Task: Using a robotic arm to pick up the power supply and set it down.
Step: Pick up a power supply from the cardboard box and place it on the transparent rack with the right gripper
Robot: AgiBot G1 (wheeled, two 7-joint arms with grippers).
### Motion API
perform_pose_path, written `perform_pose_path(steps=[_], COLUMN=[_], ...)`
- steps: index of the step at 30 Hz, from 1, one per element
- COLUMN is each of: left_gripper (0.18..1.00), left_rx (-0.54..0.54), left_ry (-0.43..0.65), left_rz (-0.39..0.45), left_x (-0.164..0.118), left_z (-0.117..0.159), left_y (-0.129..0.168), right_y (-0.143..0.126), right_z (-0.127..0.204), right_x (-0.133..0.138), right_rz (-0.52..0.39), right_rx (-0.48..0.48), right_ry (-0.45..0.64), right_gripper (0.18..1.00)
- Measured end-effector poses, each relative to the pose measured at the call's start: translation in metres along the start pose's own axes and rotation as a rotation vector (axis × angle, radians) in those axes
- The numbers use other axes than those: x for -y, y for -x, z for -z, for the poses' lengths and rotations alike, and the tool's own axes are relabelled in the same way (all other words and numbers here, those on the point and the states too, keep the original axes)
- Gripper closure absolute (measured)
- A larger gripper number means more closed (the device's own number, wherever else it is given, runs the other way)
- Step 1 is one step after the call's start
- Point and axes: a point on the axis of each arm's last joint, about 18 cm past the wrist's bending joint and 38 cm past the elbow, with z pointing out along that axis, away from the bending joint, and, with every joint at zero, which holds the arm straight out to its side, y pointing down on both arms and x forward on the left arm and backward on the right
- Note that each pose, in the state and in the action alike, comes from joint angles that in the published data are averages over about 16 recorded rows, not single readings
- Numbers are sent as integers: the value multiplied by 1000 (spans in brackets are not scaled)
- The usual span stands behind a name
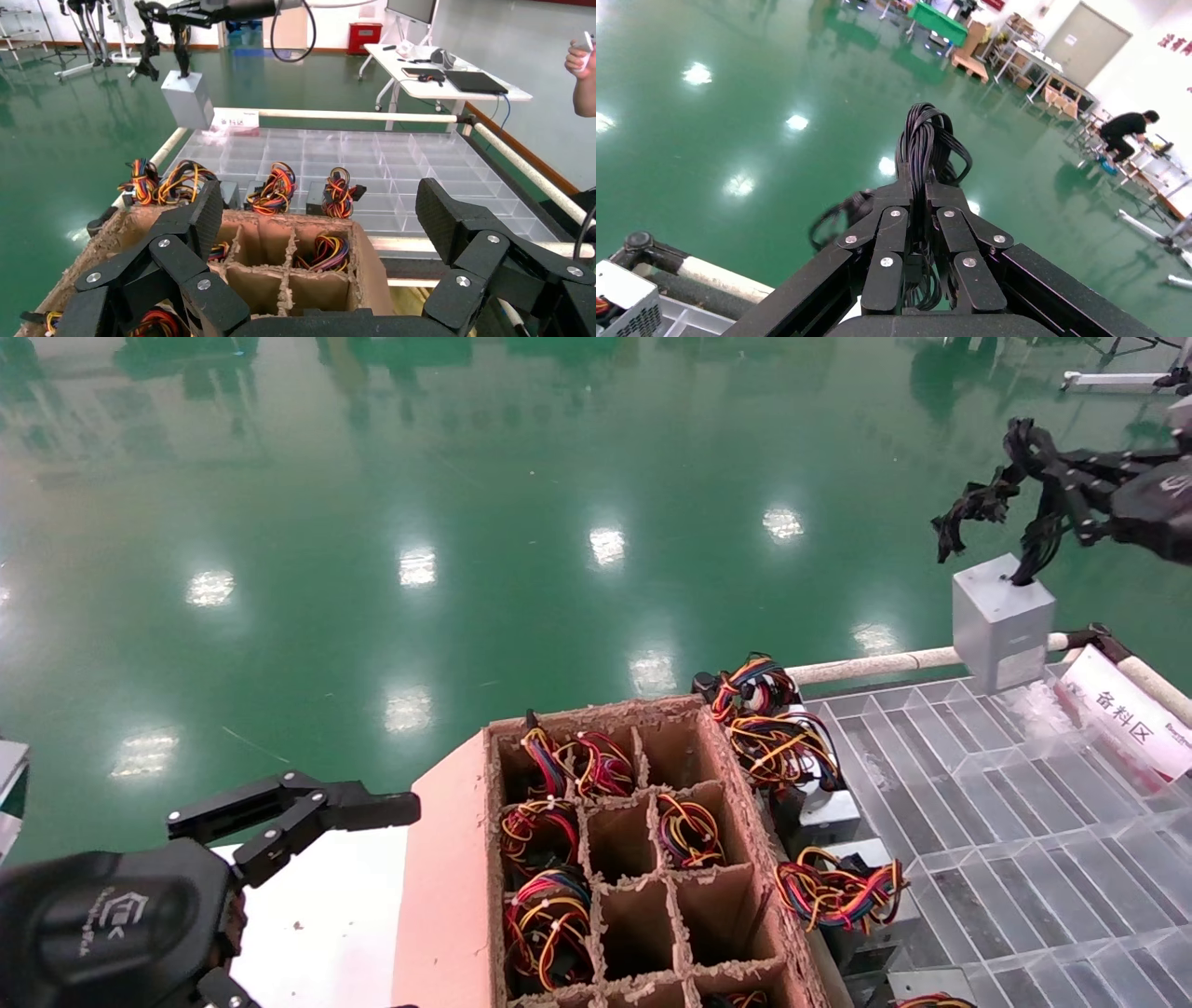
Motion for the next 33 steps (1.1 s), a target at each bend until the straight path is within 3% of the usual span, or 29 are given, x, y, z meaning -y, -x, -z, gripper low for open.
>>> perform_pose_path(steps=[15,33], left_gripper=[184,184], left_rx=[0,0], left_ry=[0,0], left_rz=[0,0], left_x=[0,0], left_z=[0,0], left_y=[0,0], right_y=[42,87], right_z=[-26,-51], right_x=[-25,-29], right_rz=[-75,-160], right_rx=[26,100], right_ry=[42,57], right_gripper=[977,977])
